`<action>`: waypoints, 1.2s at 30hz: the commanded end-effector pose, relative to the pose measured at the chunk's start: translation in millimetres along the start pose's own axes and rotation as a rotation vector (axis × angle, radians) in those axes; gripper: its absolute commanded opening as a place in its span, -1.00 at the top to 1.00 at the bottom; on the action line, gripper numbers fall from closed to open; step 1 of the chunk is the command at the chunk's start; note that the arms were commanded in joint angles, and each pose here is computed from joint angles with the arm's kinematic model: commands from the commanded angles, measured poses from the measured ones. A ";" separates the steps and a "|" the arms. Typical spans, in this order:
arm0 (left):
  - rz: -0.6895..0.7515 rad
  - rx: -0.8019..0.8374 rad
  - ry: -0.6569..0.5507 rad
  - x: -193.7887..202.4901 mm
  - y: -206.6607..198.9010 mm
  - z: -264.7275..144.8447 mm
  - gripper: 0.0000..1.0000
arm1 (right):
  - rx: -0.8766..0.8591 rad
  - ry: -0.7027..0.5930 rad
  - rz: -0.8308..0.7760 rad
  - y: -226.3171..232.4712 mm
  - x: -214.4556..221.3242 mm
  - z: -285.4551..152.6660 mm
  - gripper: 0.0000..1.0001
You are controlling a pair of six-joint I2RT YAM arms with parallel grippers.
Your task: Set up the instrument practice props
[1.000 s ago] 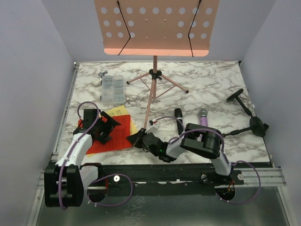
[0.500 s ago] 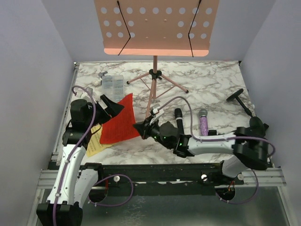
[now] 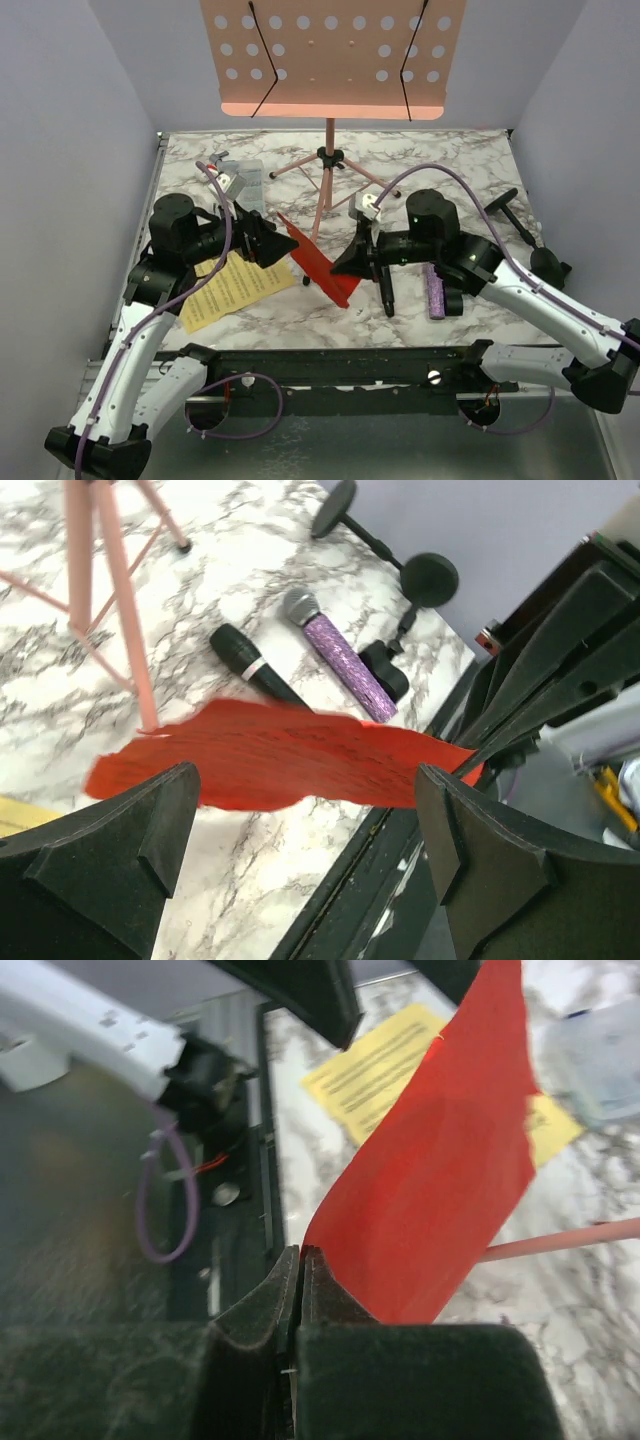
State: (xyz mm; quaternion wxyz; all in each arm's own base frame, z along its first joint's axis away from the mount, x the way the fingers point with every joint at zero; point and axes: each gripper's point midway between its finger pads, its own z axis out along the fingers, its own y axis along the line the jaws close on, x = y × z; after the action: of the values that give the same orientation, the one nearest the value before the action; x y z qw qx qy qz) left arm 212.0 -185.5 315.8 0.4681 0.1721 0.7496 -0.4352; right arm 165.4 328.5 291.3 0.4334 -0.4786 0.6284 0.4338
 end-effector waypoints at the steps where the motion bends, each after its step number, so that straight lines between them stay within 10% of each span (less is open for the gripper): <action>1: 0.202 0.147 -0.012 -6.2 -47.0 -23.2 -0.93 | -0.279 0.117 0.046 68.0 13.7 -39.6 0.99; 21: 0.133 0.710 0.206 42.0 -127.0 -45.7 -0.85 | -0.501 -0.097 0.005 133.0 -21.3 -92.0 0.99; 29: 0.044 0.694 0.256 49.6 -116.8 -26.4 -0.04 | -0.496 -0.121 0.001 128.8 -29.6 -85.7 0.99; 33: 0.054 0.681 0.244 49.0 -114.6 -23.5 0.67 | -0.291 -0.152 0.012 98.5 -33.0 -75.9 0.95; 36: 0.071 0.599 0.184 42.0 -107.9 -17.8 1.00 | 0.261 -0.292 0.188 10.6 -30.1 -82.3 0.06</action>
State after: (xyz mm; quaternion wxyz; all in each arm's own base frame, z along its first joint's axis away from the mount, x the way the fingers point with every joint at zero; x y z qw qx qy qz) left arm 102.7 -238.5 327.1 0.2897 0.3725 0.6251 -0.6218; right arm 59.3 278.3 349.6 0.3845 -0.5001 0.5308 0.5660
